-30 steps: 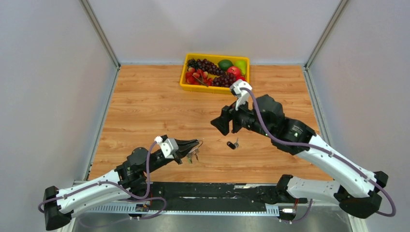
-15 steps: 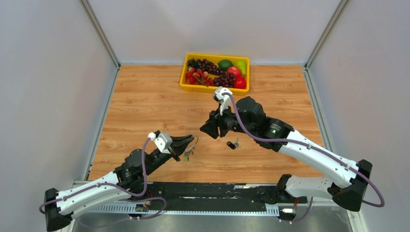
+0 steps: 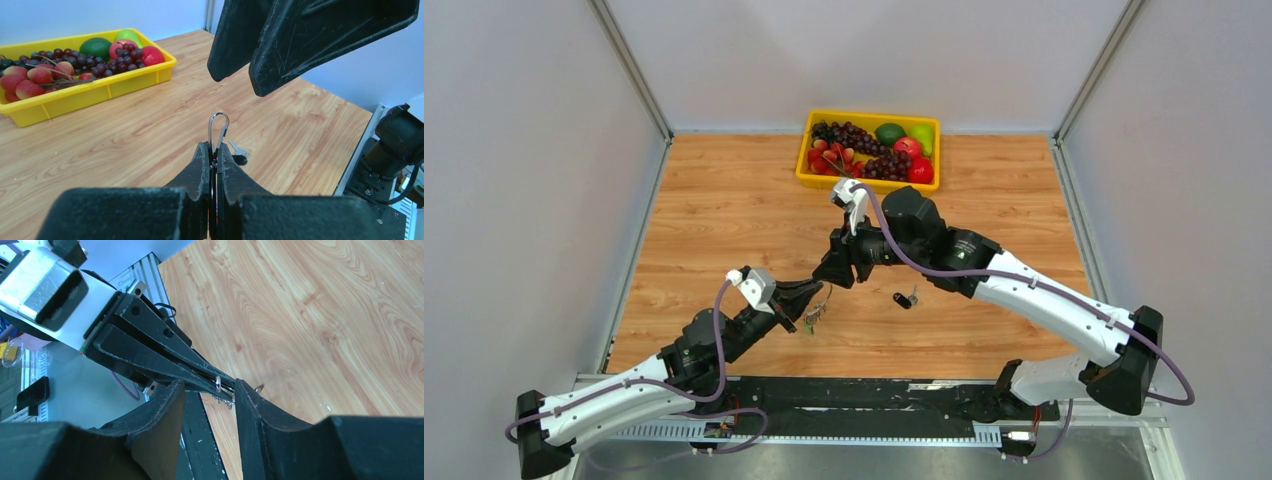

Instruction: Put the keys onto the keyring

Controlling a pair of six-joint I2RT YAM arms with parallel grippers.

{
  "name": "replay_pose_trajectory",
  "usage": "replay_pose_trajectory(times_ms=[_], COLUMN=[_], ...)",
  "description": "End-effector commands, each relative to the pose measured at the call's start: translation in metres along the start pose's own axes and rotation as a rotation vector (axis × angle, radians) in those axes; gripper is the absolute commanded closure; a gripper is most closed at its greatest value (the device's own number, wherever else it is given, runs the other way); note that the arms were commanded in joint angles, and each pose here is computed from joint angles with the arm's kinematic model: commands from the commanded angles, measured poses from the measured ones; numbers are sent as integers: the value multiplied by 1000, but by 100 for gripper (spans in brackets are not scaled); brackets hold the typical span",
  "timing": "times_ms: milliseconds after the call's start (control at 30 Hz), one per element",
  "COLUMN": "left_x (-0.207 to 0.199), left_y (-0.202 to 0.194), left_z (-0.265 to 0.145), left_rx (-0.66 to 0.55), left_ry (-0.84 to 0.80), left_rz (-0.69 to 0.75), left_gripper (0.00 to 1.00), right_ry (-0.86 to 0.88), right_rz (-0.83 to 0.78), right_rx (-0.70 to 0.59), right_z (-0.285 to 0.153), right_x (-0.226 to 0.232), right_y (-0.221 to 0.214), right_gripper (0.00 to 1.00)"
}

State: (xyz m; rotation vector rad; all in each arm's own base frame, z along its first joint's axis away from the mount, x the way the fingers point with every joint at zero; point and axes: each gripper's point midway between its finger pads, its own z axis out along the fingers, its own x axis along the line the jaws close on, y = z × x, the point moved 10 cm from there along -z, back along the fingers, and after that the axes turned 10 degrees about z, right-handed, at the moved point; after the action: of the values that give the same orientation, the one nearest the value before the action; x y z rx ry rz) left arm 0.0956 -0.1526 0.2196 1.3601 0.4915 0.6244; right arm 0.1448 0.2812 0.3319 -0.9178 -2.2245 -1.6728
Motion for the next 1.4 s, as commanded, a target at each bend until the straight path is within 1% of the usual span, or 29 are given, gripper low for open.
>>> replay_pose_trajectory(times_ms=[0,333,467,633,733,967,1100,1367], left_x=[-1,1,2,3,4,5,5,4], left_y=[14,15,16,16,16,16,16,16], left_z=[0,-4,-5,-6,-6,-8,-8,-8], left_rx=[-53,-69,-70,-68,-68,-75,-74,-74], left_ry=[-1,9,17,27,38,49,48,42], left_rz=[-41,-47,-48,-48,-47,-48,-48,-49], left_gripper=[100,100,100,100,100,100,100,100], right_ry=[51,11,14,8,0,-9,-3,-5], right_rz=[-8,-6,-5,-2,3,0,-4,-17], right_rx=[-28,12,30,45,62,67,66,47], right_z=[5,16,18,19,21,23,23,23], right_x=[12,11,14,14,12,12,15,19], right_y=[15,14,14,13,10,10,11,15], right_gripper=[57,60,66,67,70,71,73,74])
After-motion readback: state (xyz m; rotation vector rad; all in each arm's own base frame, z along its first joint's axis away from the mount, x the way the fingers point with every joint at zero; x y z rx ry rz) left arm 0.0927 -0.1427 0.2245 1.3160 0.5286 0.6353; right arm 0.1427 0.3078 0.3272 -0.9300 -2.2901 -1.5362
